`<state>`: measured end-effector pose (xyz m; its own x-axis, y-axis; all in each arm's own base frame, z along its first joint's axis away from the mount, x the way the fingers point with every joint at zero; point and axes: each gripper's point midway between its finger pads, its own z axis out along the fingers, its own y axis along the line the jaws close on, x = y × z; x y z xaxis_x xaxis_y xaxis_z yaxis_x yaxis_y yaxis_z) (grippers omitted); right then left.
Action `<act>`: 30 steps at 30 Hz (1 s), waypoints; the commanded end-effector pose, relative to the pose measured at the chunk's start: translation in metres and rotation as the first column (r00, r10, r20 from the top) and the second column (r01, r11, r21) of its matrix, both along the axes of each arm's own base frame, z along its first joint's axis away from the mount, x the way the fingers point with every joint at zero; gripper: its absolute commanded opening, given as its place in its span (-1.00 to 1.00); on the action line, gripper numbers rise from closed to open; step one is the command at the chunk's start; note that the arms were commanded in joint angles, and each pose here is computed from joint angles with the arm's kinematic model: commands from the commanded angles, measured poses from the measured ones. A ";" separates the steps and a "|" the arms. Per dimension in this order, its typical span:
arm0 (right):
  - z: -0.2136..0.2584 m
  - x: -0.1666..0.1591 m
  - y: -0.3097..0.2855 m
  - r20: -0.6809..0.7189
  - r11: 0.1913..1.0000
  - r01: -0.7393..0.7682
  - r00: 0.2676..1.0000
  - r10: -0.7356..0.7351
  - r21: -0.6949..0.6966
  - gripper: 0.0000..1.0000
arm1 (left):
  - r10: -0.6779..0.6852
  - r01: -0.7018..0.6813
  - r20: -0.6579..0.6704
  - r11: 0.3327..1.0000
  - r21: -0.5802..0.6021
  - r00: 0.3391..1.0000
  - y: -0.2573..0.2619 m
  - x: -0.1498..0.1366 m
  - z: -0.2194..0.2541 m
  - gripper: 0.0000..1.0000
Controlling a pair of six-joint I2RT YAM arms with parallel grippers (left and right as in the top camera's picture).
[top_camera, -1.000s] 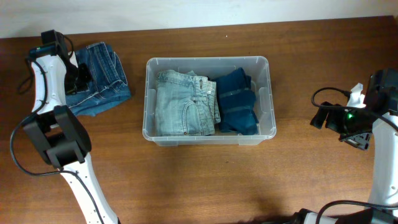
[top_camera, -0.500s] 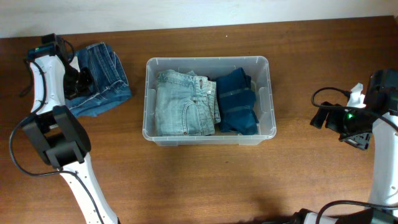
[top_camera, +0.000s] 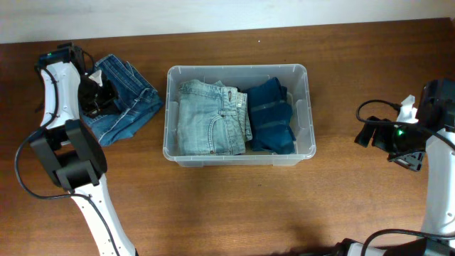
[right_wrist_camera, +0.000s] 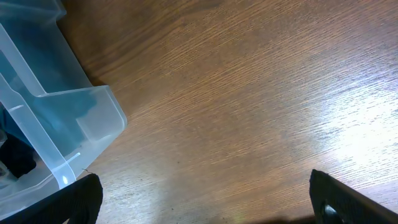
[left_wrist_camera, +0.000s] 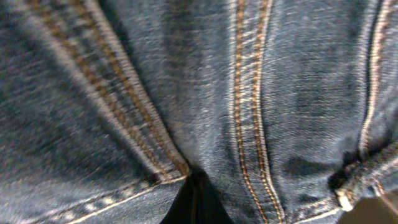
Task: Pack container
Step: 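Drag the dark denim garment right toward the bin with left gripper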
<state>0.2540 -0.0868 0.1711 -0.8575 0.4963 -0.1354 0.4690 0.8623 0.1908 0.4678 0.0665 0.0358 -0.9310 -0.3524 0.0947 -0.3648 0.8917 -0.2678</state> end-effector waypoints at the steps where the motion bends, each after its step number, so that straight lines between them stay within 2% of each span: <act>1: 0.000 -0.001 -0.002 -0.002 1.000 0.012 1.000 -0.012 -0.001 0.97 | -0.009 0.009 0.000 0.995 -0.096 1.000 -0.020 0.004 -0.011 -0.99; 5: 0.000 -0.001 -0.002 -0.002 1.000 0.012 1.000 -0.012 -0.001 0.97 | -0.007 0.011 0.044 0.996 -0.085 0.999 -0.016 0.014 -0.001 -0.97; 8: 0.000 -0.001 -0.002 -0.002 1.000 0.012 1.000 -0.012 -0.001 0.97 | 0.009 -0.002 0.101 0.998 -0.069 0.995 -0.004 0.026 0.017 -0.76; 12: 0.000 -0.001 -0.002 -0.002 1.000 0.012 1.000 -0.012 -0.001 0.96 | 0.047 -0.040 0.196 0.998 -0.041 0.979 0.023 0.039 0.054 -0.31; 13: 0.000 -0.001 -0.002 -0.002 1.000 0.012 1.000 -0.012 -0.001 0.97 | 0.056 -0.049 0.209 0.998 -0.038 0.976 0.028 0.040 0.060 -0.28; 14: 0.000 -0.001 -0.002 -0.002 1.000 0.012 1.000 -0.012 -0.001 0.97 | 0.080 -0.074 0.227 0.997 -0.034 0.971 0.041 0.040 0.066 0.34; 17: 0.000 -0.001 -0.002 -0.002 1.000 0.012 1.000 -0.012 -0.001 0.97 | 0.129 -0.124 0.228 0.992 -0.033 0.965 0.067 0.034 0.067 0.91; 19: 0.000 -0.001 -0.002 -0.002 1.000 0.012 1.000 -0.012 -0.001 0.97 | 0.179 -0.176 0.221 0.984 -0.036 0.959 0.092 0.025 0.066 0.98; 23: 0.000 -0.001 -0.002 -0.002 1.000 0.012 1.000 -0.012 -0.001 0.97 | 0.225 -0.221 0.211 0.974 -0.040 0.951 0.114 0.016 0.063 0.98; 30: 0.000 -0.001 -0.002 -0.002 1.000 0.012 1.000 -0.012 -0.001 0.97 | 0.248 -0.231 0.177 0.966 -0.111 0.952 0.112 0.016 0.043 0.98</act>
